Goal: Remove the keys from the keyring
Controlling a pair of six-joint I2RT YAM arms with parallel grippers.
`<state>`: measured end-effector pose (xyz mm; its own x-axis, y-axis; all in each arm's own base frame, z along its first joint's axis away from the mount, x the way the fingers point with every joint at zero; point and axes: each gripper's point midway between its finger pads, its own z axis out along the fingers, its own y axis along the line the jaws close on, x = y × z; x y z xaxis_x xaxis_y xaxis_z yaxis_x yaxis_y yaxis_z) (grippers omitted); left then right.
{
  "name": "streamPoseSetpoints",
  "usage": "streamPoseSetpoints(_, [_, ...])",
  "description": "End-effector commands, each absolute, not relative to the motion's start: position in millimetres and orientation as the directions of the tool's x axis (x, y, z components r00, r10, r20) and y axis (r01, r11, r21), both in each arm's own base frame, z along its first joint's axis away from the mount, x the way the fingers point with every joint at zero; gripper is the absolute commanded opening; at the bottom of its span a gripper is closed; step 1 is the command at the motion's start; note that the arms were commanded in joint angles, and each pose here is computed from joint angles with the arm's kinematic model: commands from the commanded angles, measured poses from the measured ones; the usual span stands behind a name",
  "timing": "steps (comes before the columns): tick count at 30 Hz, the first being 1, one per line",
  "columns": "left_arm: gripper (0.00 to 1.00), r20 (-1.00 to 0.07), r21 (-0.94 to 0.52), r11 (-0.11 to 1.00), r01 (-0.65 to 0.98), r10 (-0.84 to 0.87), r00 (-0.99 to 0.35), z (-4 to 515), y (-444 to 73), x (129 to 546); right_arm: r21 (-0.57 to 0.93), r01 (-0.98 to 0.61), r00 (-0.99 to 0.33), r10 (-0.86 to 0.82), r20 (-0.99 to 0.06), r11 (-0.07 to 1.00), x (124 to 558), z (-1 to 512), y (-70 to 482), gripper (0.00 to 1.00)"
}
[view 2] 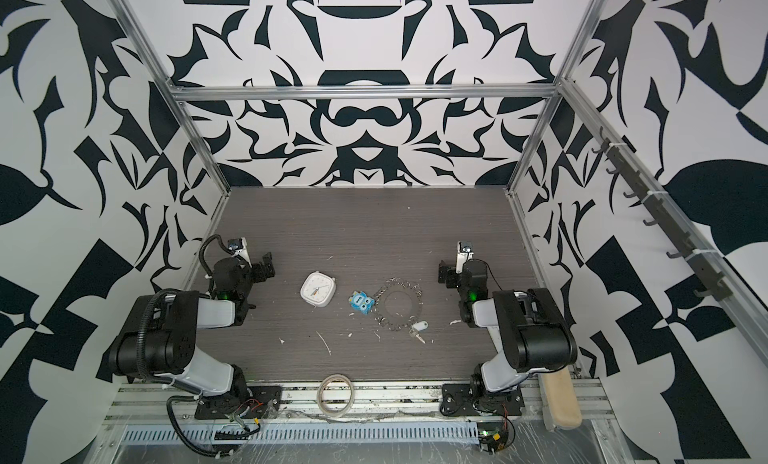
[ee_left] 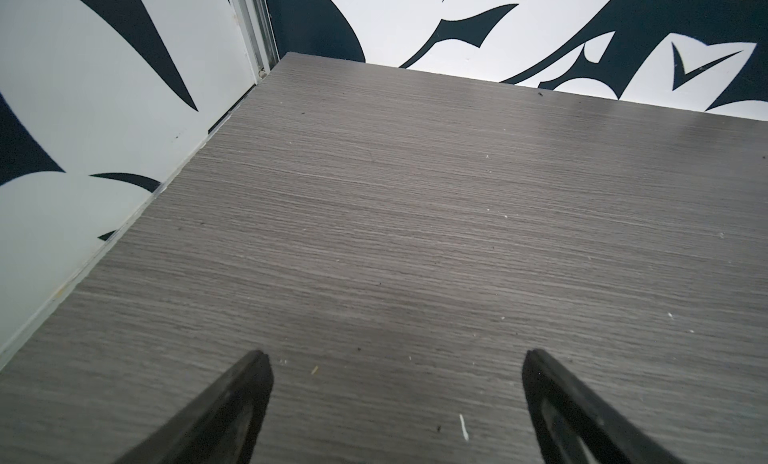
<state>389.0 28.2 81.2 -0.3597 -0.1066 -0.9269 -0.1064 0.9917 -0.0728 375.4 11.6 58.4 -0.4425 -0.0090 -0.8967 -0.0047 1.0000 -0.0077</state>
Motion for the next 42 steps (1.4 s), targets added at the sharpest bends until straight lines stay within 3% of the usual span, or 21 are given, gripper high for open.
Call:
streamPoseSetpoints(1, [0.99, -0.938, -0.084, 0.989, -0.12, -0.119, -0.327, 89.7, 32.0, 395.7, -0.015, 0.008, -0.378, -0.01, -0.926, 1.0, 387.7, 78.7, 9.0, 0.99])
streamPoseSetpoints(12, [0.99, -0.945, -0.076, 0.993, -0.094, -0.102, -0.312, 102.0, 25.9, 393.9, -0.014, 0.008, -0.379, -0.01, -0.925, 1.0, 387.7, 78.4, 8.9, 0.99])
streamPoseSetpoints(18, [0.99, -0.938, -0.11, 0.993, -0.05, -0.12, -0.327, 189.4, 7.8, 393.6, -0.013, 0.008, -0.38, -0.009, -0.925, 1.0, 387.4, 78.1, 9.1, 0.99])
streamPoseSetpoints(23, [0.99, -0.896, -0.059, 0.995, 0.086, -0.015, -0.443, 229.7, -66.2, 392.6, -0.014, 0.007, -0.381, -0.011, -0.925, 1.0, 387.5, 78.2, 9.2, 0.99])
streamPoseSetpoints(31, [0.99, -0.757, -0.016, 0.939, 0.343, 0.213, -0.618, 190.4, -212.4, 364.1, -0.009, 0.027, -0.358, 0.001, -0.934, 1.0, 388.2, 94.8, 6.7, 0.99])
streamPoseSetpoints(33, [0.99, -0.725, -0.029, 0.922, 0.386, 0.247, -0.643, 183.8, -240.1, 354.9, -0.015, 0.124, -0.369, 0.032, -0.929, 0.992, 381.2, 115.5, -7.2, 0.99])
streamPoseSetpoints(37, [0.99, -0.65, -0.026, 0.879, 0.476, 0.347, -0.676, 164.5, -291.1, 336.8, 0.067, 0.272, -0.447, 0.188, -0.874, 0.96, 353.9, 154.7, -22.0, 0.99])
streamPoseSetpoints(42, [0.93, -0.539, -0.083, 0.837, 0.541, 0.419, -0.73, 133.4, -330.6, 321.8, 0.212, 0.266, -0.603, 0.334, -0.725, 0.94, 324.0, 156.5, 4.4, 0.97])
